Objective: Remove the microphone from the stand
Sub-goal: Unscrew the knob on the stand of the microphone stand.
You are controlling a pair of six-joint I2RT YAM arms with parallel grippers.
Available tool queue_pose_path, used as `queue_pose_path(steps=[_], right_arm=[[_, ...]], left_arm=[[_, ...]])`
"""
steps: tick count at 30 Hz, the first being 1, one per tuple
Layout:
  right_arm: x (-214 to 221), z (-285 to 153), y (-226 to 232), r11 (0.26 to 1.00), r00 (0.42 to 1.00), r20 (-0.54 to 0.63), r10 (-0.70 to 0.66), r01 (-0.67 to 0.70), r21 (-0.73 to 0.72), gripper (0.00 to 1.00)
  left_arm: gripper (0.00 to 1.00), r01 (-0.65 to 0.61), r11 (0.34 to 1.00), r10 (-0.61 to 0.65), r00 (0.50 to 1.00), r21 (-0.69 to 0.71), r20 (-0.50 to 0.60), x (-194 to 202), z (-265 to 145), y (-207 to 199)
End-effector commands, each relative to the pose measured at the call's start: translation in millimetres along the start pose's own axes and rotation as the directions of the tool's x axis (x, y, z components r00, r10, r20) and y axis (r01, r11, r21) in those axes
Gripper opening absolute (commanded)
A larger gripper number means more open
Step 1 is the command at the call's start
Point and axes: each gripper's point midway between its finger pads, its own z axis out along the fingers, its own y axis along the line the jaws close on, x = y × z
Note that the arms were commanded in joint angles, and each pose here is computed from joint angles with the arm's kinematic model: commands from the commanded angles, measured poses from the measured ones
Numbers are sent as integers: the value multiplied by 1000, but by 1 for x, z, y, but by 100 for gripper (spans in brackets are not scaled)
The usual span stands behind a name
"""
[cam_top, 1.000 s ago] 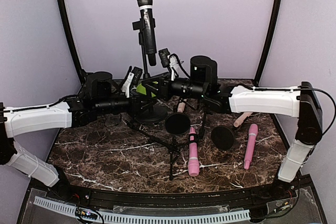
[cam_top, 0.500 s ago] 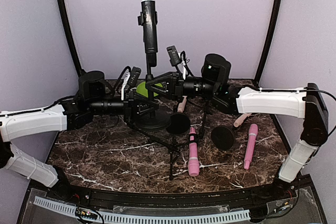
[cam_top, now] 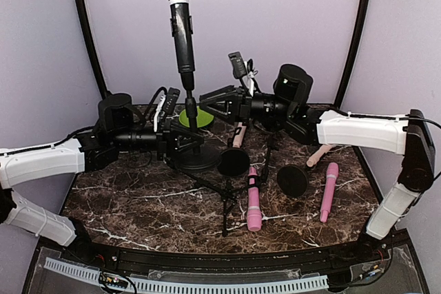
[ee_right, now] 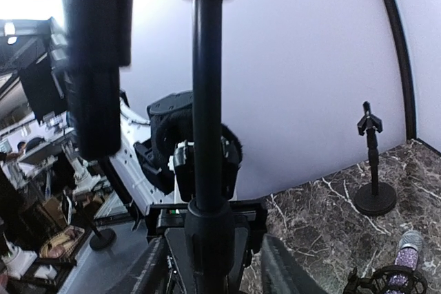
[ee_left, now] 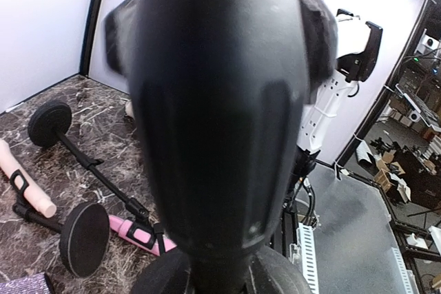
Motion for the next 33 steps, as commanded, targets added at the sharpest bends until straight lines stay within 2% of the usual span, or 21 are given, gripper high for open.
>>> queue_pose_path(steps=[1, 4, 6, 10, 13, 18, 23, 25, 29, 33], right_arm=[[-46, -31, -2, 997, 988, 144, -64, 55, 60, 58], [-43, -39, -21, 993, 986, 165, -25, 6, 116, 68], [-36, -40, -42, 978, 989, 151, 0, -31, 207, 72], [-28, -47, -81, 910, 989, 145, 34, -91, 405, 76], [-25, -50, -97, 858, 989, 142, 49, -114, 501, 79], [-18, -44, -100, 837, 991, 128, 47, -109, 537, 80], [-19, -31, -82, 881, 992, 125, 7, -66, 469, 79], [-17, -21, -75, 890, 993, 112, -23, -31, 455, 79], [-9, 3, -77, 881, 998, 52, -46, 16, 473, 62], [3, 26, -78, 898, 999, 20, -32, 20, 440, 53]], left_arm=[[0, -92, 989, 105, 988, -117, 113, -44, -22, 5], [0, -67, 979, 87, 992, -195, 97, -44, -28, 21], [0, -42, 955, 74, 992, -295, 99, -51, -36, 43], [0, -11, 897, 54, 995, -442, 84, -58, -51, 83], [0, -37, 881, 69, 996, -472, 52, -58, -52, 93], [0, -42, 883, 56, 998, -467, 17, -38, -50, 98], [0, -46, 894, 59, 998, -445, 14, -33, -50, 93], [0, -38, 893, 51, 999, -449, 17, -32, -51, 94], [0, -11, 892, 24, 999, -451, 22, -26, -50, 97], [0, -2, 898, 16, 1000, -440, 26, -26, -48, 95]])
